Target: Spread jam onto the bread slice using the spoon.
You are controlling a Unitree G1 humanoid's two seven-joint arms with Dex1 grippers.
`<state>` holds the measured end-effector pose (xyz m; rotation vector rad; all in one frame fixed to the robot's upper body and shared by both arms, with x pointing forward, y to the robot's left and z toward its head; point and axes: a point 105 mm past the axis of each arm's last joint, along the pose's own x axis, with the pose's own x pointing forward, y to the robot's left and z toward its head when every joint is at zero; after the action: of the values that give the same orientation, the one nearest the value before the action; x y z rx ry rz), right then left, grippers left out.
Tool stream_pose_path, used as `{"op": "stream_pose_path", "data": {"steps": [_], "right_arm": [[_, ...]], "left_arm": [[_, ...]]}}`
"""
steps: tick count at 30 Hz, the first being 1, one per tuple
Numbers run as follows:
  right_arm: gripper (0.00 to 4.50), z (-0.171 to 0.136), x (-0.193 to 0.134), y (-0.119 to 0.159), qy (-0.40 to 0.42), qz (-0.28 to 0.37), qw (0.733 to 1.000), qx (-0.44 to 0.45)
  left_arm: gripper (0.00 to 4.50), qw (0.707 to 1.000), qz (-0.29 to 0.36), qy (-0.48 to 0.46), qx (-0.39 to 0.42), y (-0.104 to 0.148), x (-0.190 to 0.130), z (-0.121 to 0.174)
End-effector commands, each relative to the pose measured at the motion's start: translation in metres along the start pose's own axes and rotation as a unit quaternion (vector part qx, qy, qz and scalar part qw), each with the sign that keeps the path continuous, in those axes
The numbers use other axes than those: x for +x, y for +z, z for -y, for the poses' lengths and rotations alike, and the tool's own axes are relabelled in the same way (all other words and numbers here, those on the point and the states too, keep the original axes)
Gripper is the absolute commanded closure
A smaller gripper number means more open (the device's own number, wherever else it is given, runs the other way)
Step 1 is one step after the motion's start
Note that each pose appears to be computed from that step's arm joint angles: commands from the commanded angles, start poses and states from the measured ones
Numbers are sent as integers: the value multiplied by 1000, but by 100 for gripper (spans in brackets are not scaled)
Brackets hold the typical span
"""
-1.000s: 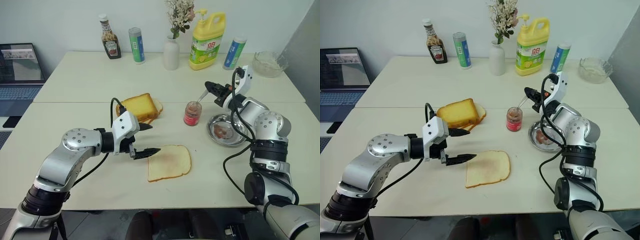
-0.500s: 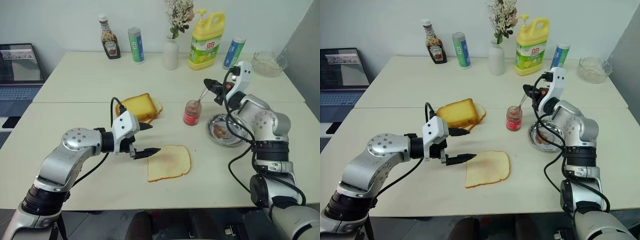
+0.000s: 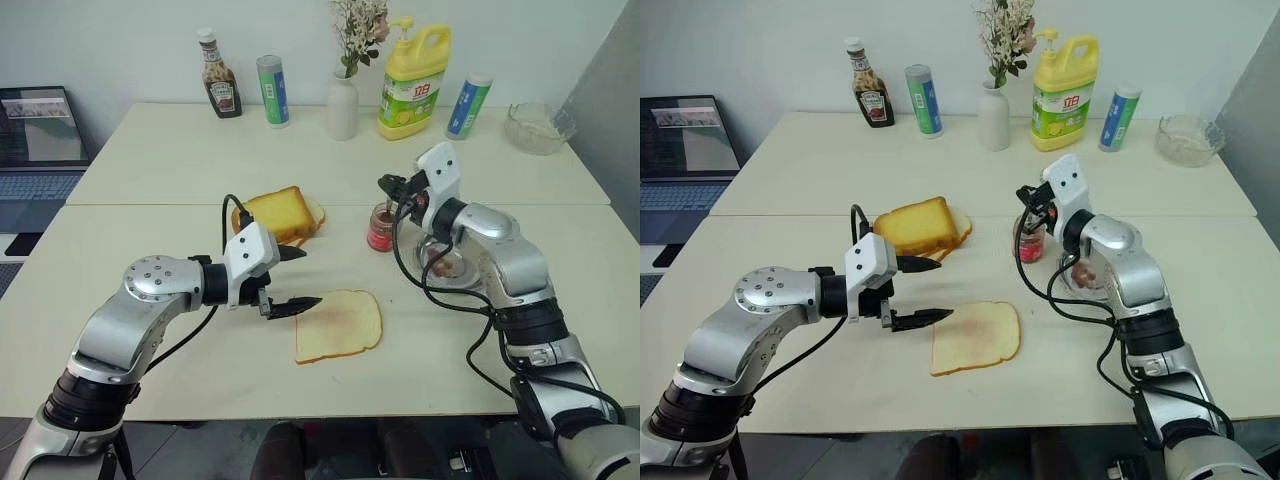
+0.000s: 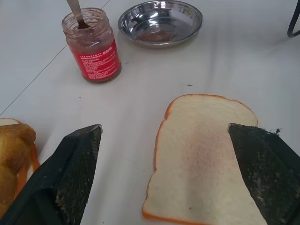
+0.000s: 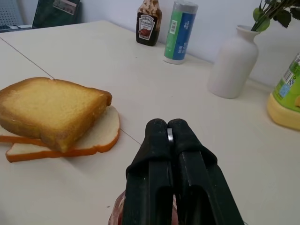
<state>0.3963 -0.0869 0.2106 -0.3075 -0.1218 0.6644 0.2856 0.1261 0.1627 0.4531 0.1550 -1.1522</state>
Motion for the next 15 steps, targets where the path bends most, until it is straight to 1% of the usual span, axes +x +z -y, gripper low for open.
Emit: {"op": "stream_pose_path", "data": {"steps": [1, 9, 15], "right_arm": [[444, 1, -1, 9, -3, 21, 999, -27], [444, -1, -2, -11, -4, -13, 1000, 10], [444, -3, -1, -16, -8, -23, 997, 72]], "left_arm": [[0, 1000, 7, 7, 23, 9, -2, -2], [0, 1000, 7, 6, 25, 9, -1, -2], [0, 1000, 7, 5, 25, 9, -1, -2]]}}
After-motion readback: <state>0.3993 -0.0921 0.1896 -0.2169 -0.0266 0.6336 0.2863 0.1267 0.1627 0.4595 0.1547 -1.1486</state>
